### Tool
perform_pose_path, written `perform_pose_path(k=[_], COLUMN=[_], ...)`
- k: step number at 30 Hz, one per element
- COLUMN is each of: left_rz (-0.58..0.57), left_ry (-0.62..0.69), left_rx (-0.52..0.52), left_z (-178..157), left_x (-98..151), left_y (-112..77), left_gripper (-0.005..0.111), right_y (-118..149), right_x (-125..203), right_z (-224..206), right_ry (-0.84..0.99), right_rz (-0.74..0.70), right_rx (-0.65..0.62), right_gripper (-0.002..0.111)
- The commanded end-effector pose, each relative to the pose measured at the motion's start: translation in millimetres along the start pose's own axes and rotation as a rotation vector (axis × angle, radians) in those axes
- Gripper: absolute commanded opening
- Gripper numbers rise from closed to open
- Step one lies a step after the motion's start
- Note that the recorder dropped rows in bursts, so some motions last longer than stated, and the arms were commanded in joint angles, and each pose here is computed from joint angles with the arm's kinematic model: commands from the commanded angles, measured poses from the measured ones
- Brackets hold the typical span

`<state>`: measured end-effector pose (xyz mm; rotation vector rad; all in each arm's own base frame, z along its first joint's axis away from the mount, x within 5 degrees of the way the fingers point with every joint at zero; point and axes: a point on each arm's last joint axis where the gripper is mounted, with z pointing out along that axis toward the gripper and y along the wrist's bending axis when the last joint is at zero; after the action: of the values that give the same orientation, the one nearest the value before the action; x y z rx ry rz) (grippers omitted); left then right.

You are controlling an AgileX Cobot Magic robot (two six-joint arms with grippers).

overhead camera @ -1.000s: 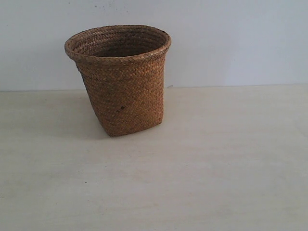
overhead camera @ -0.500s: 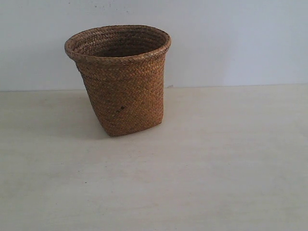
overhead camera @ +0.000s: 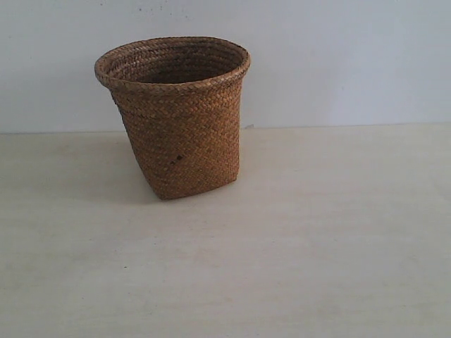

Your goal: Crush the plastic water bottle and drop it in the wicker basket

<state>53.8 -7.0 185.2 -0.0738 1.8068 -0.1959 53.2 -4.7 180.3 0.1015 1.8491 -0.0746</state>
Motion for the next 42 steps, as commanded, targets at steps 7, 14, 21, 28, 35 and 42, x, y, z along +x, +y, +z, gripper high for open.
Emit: perform_pose_path(k=[7,14,21,28,35,42], left_rz=[-0.004,-0.004,-0.004,-0.004,-0.004,-0.004], left_ry=[-0.015,-0.015,-0.015,-0.015,-0.015,-0.015], left_rx=[-0.005,-0.005,-0.005,-0.005,-0.005,-0.005], left_z=[0.0,0.0,0.0,0.0,0.0,0.0], left_x=[-0.4,-0.4,-0.4,-0.4,-0.4,-0.4], left_y=[0.5,0.5,0.5,0.5,0.5,0.5], left_gripper=[0.004,0.004,0.004,0.004,0.004,0.004], right_y=[0.1,0.4,1.1,1.2,6.3,7.7], right_x=[-0.1,-0.2,-0.3,-0.3,0.0,0.0], right_z=[-0.4,-0.4,-0.4,-0.4,-0.8,-1.0], right_ry=[-0.005,-0.006,-0.007,-0.007,0.0,0.0], right_rz=[0.01,0.001,0.091,0.093,0.063,0.052], right_rx=[0.0,-0.004,-0.012,-0.013,-0.106,-0.13], right_gripper=[0.0,0.0,0.0,0.0,0.0,0.0])
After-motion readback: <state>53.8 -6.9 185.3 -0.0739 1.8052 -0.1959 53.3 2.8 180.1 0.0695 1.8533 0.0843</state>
